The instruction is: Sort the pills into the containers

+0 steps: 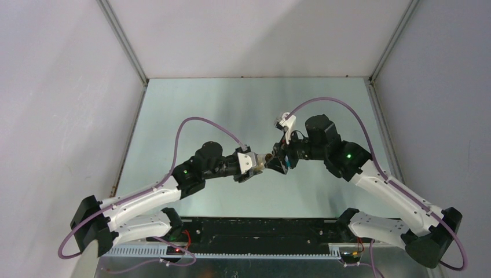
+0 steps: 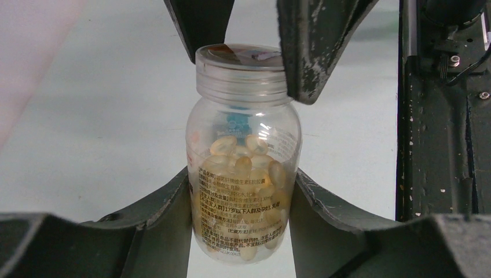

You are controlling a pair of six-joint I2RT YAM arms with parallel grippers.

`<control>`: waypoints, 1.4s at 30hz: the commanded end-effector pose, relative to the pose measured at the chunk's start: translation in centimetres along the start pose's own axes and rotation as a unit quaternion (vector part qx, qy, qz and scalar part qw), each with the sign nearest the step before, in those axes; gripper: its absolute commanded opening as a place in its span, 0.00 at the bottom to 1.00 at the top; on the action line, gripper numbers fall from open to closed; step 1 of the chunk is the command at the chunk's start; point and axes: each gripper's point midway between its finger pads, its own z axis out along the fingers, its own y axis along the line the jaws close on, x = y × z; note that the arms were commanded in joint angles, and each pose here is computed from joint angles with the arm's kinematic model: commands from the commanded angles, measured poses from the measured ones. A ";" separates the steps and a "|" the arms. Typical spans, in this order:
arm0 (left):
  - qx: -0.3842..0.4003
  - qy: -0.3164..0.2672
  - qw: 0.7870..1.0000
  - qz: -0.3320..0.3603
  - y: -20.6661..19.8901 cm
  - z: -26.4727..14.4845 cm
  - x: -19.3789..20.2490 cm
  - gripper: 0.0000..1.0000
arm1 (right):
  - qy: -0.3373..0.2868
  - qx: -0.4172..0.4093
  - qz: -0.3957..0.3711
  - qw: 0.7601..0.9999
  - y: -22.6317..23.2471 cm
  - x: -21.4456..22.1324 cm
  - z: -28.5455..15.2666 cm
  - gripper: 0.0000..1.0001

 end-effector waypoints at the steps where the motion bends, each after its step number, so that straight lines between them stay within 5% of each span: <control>1: -0.016 -0.046 0.998 0.030 1.3 -0.4 -3.8 0.00 | -0.056 0.012 0.019 0.998 0.1 -3.9 -0.1 0.55; 4: -0.021 -0.044 0.998 0.028 1.4 -0.3 -3.6 0.00 | -0.068 0.015 0.090 0.993 0.0 -4.8 0.6 0.32; 6: -0.038 -0.037 0.998 0.024 2.1 -0.3 -3.4 0.00 | -0.076 0.032 0.152 0.985 -0.4 -5.2 1.3 0.26; 11: -0.106 -0.012 0.994 0.020 4.5 -0.5 -2.4 0.00 | -0.118 0.150 0.353 0.916 -2.8 -4.5 2.9 0.24; 13: -0.117 -0.008 0.993 0.019 4.8 -0.6 -2.1 0.00 | -0.168 0.151 0.379 0.897 -2.3 -5.4 2.5 0.31; 14: -0.120 -0.007 0.993 0.019 4.8 -0.7 -2.0 0.00 | -0.184 0.142 0.376 0.897 -1.9 -5.9 2.6 0.47; 15: -0.125 -0.005 0.992 0.018 5.0 -0.7 -1.9 0.00 | -0.194 0.135 0.361 0.902 -1.6 -6.5 2.1 0.59; 16: -0.129 -0.008 0.992 0.017 5.1 -0.8 -2.0 0.00 | -0.205 0.125 0.344 0.908 -1.4 -7.3 1.8 0.82; 18: -0.136 -0.011 0.991 0.012 5.3 -0.9 -2.0 0.00 | -0.209 0.116 0.307 0.921 -1.3 -7.8 0.7 0.97; 26: -0.123 -0.011 0.992 0.011 4.9 -0.7 -2.0 0.00 | -0.149 0.112 0.133 0.973 -1.8 -5.0 -3.2 0.99; 30: -0.100 -0.016 0.995 0.018 4.2 -0.6 -2.4 0.00 | -0.098 0.029 -0.002 0.995 0.4 -3.1 -3.4 0.94; 42: 0.021 -0.033 0.999 0.033 0.0 -0.8 -3.7 0.03 | -0.024 -0.048 -0.130 0.990 2.2 -1.3 -2.0 0.88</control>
